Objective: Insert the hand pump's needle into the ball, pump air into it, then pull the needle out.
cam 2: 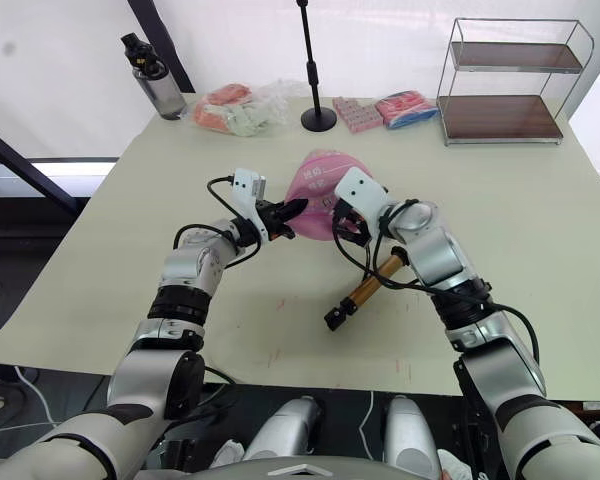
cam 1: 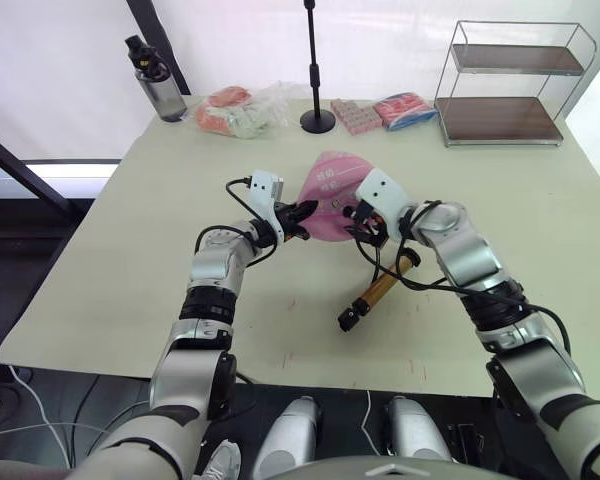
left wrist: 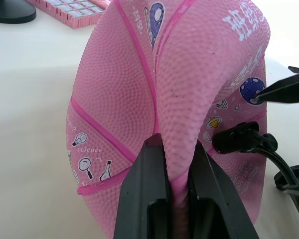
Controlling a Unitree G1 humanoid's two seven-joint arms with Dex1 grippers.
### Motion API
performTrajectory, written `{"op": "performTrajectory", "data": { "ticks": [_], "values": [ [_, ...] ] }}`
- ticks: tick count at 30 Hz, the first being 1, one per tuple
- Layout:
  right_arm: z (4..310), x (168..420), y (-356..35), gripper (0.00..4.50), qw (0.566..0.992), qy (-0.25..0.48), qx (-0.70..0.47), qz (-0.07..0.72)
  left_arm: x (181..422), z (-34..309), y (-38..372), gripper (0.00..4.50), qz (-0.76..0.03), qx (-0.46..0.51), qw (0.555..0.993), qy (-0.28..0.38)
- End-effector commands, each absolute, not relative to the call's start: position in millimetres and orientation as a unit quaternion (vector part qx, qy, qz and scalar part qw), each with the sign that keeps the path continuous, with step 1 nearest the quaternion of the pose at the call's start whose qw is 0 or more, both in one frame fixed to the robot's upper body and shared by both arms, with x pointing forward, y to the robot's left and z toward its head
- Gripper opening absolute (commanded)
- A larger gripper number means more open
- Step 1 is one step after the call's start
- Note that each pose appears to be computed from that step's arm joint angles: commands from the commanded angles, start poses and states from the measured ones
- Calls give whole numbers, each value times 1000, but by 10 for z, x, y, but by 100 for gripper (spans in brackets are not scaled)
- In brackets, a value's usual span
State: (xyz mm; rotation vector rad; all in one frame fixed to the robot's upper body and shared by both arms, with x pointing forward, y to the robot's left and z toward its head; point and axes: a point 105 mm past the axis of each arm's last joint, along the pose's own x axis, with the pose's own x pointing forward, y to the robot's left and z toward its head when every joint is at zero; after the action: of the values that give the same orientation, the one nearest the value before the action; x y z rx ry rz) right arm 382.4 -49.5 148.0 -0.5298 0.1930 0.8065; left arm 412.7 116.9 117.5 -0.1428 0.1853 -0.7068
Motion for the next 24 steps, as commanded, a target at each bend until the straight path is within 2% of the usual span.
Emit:
{"op": "performTrajectory", "data": {
  "ticks": [1, 3, 6, 9, 12, 19, 20, 24],
  "values": [
    [1811, 3691, -662, 404, 903, 1, -191, 386, 4065, 893, 1146, 0, -343, -62, 926, 144],
    [1862, 3622, -751, 404, 912, -25, -164, 375, 4062, 906, 1141, 0, -345, -59, 926, 142],
    [1701, 3409, -889, 404, 907, 11, -112, 406, 4051, 903, 1129, 0, -352, -40, 924, 142],
    [1592, 3311, -1047, 404, 912, 20, -107, 395, 4043, 905, 1096, 0, -357, -32, 923, 140],
    [1634, 3166, -1209, 404, 920, -22, -79, 383, 4049, 948, 1065, 0, -362, -28, 922, 133],
    [1575, 2860, -1540, 404, 919, -15, -88, 384, 4053, 1003, 1033, 0, -369, -21, 920, 128],
    [1563, 2812, -1613, 428, 918, -12, -91, 385, 4058, 1013, 1029, 0, -369, -20, 920, 127],
    [1592, 2661, -1832, 428, 918, -18, -94, 384, 4058, 1031, 1025, 0, -370, -18, 921, 124]
  ]
}}
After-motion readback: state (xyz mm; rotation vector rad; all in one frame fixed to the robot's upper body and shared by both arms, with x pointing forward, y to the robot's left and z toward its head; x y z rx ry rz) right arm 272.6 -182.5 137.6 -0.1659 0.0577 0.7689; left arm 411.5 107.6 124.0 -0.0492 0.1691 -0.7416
